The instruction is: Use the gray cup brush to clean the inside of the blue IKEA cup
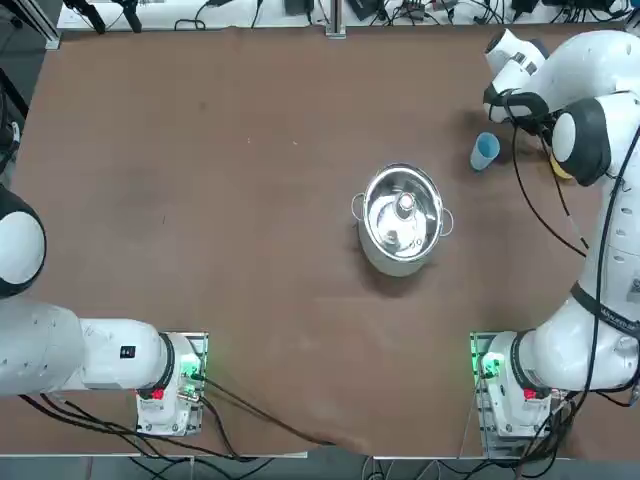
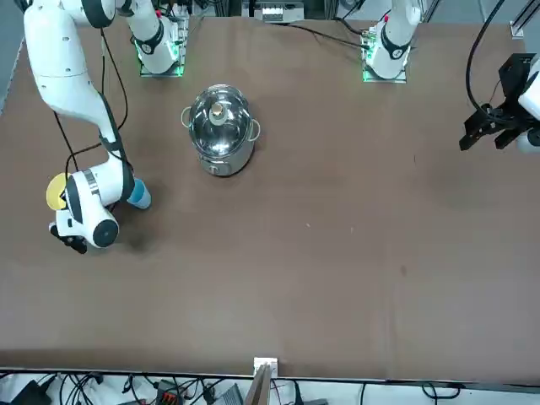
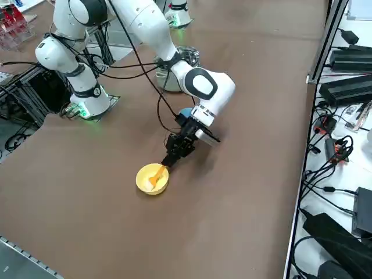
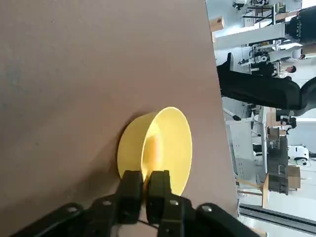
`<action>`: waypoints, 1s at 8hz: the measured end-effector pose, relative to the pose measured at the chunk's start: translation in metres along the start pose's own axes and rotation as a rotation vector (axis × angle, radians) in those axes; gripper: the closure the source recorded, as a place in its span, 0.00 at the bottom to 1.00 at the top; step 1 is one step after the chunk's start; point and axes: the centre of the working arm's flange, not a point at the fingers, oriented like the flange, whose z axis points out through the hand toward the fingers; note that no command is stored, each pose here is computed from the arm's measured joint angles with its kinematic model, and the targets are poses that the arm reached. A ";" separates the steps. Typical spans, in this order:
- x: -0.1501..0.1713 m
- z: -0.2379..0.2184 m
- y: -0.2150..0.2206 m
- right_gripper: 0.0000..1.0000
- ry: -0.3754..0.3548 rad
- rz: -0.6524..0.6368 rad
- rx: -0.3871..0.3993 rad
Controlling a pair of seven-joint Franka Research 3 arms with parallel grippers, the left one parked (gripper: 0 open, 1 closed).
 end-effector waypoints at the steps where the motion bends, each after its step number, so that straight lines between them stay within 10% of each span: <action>1: 0.000 0.000 0.001 0.96 -0.003 0.001 -0.005; 5: 0.015 -0.029 0.037 0.97 -0.012 0.008 0.002; 8: 0.027 -0.092 0.118 0.97 -0.044 -0.085 0.169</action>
